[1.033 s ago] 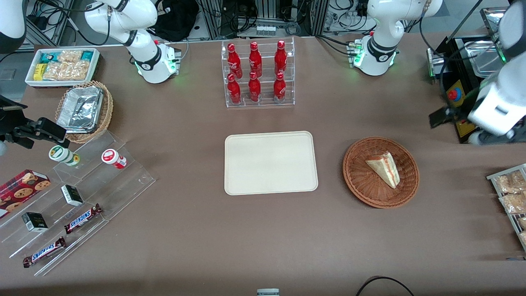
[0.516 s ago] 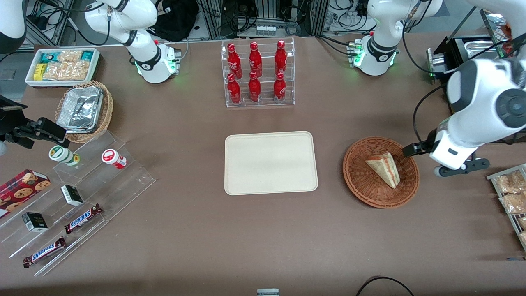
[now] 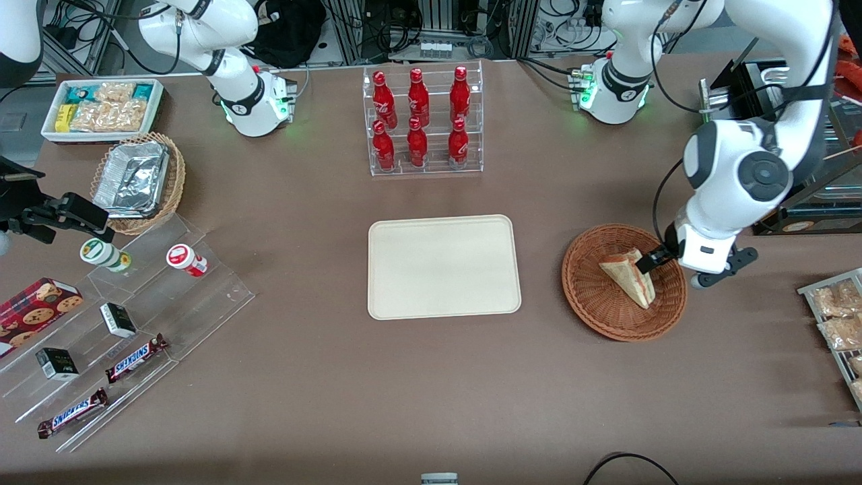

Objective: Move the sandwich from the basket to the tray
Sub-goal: 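Move the left gripper over the wicker basket toward the wrapped sandwich, then lower the left gripper and close it on the wrapped sandwich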

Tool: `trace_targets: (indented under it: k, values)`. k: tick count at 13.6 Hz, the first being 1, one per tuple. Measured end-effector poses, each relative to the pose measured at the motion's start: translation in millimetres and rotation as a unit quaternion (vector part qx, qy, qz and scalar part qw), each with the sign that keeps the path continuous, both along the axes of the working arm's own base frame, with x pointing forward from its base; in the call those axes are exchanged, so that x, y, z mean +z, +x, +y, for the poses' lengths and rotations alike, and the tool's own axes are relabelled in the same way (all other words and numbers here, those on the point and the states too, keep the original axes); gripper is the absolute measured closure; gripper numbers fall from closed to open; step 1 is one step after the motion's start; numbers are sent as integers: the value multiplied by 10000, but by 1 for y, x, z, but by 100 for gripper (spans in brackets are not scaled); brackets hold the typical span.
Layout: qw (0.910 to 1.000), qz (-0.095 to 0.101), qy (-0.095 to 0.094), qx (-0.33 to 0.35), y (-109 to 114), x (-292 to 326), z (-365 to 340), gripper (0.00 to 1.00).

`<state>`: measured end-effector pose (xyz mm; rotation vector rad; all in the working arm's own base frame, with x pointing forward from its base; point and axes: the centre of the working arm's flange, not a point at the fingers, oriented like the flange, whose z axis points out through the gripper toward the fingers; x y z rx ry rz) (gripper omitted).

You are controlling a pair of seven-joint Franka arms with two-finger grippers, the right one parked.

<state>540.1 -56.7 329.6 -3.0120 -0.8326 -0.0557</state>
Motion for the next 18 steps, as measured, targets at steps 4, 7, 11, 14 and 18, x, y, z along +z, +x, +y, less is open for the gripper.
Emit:
trace_targets:
  k: [4,7,11,14,18]
  values:
    - [9998,-3,-24,217,-11,-16,-16,0]
    - [9999,39,-32,119,-18,-29,-34,0]
    - [9998,109,-49,168,-19,-56,-28,0]
    - [9995,72,-77,286,-15,-69,-16,0]
    - [9993,94,-91,347,-14,-82,-10,13]
